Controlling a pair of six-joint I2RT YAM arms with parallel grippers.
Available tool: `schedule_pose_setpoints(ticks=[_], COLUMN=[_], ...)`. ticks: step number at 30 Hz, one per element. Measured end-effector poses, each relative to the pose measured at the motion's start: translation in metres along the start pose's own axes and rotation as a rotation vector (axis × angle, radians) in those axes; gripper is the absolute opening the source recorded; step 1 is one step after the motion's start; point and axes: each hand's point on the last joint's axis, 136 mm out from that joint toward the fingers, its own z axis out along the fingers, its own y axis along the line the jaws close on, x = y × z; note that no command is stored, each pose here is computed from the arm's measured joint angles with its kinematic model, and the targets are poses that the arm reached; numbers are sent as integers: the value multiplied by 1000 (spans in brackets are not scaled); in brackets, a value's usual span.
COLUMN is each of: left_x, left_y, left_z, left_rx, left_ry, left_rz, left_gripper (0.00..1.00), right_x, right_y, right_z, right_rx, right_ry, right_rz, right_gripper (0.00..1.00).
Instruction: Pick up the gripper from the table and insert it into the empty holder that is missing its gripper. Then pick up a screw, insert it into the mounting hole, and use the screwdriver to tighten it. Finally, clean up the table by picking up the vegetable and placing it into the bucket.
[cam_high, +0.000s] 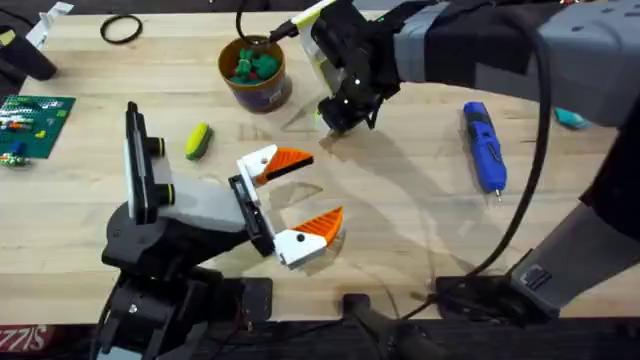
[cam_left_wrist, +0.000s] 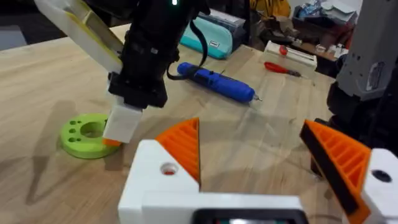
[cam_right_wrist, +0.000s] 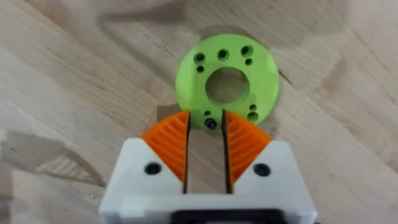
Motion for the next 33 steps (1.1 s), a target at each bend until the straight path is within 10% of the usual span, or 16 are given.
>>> schedule_pose_setpoints(ticks=[7,33], left_x=[0,0], left_y=[0,0], left_z=[0,0], left_rx=[0,0], left_ry=[0,0], left_rz=[0,0], left_gripper=[983,983], right_x=[0,-13], right_y=[-1,-1], right_z=[0,-41], right_rx=[3,1], right_ry=[1,-95], right_rz=[2,2], right_gripper=[7,3])
